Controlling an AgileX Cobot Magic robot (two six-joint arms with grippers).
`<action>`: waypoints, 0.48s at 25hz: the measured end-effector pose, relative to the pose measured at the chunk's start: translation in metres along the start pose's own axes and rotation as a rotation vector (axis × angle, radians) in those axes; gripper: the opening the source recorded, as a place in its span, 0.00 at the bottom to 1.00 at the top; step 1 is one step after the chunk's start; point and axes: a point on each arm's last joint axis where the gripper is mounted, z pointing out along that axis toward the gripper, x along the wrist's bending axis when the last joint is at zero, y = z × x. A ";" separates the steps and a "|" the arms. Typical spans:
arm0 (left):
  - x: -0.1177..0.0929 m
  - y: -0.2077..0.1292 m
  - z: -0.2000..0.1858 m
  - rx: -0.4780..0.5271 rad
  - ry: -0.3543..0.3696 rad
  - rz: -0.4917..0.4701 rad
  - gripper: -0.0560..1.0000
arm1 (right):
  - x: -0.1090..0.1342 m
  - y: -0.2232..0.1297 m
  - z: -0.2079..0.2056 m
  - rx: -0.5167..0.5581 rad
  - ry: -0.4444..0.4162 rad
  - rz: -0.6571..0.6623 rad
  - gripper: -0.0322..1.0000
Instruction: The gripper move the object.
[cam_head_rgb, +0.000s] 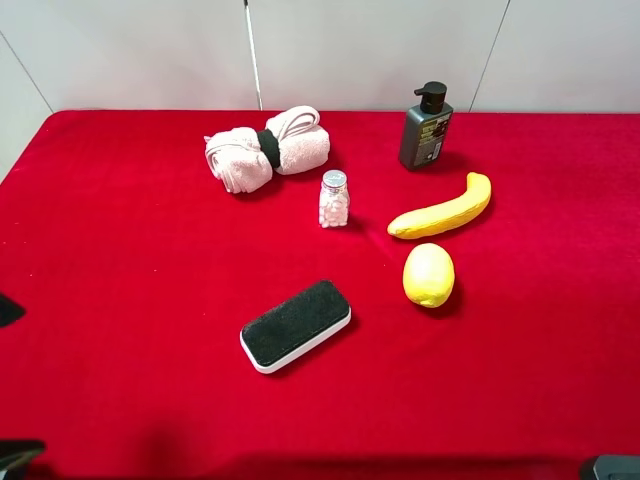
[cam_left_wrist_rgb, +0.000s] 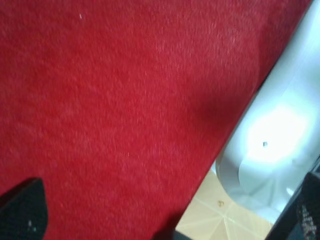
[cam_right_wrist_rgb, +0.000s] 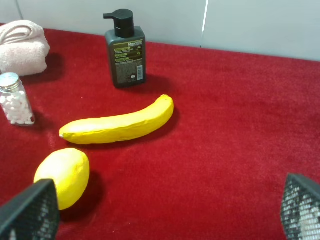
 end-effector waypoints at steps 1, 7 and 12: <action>0.000 -0.001 -0.001 -0.001 0.000 0.000 0.99 | 0.000 0.000 0.000 0.000 0.001 0.001 0.70; 0.000 -0.006 -0.008 -0.051 0.001 0.005 0.99 | 0.000 0.000 0.000 0.000 0.002 0.001 0.70; 0.007 -0.012 -0.016 -0.105 0.042 -0.076 0.99 | 0.000 0.000 0.000 0.000 0.002 0.001 0.70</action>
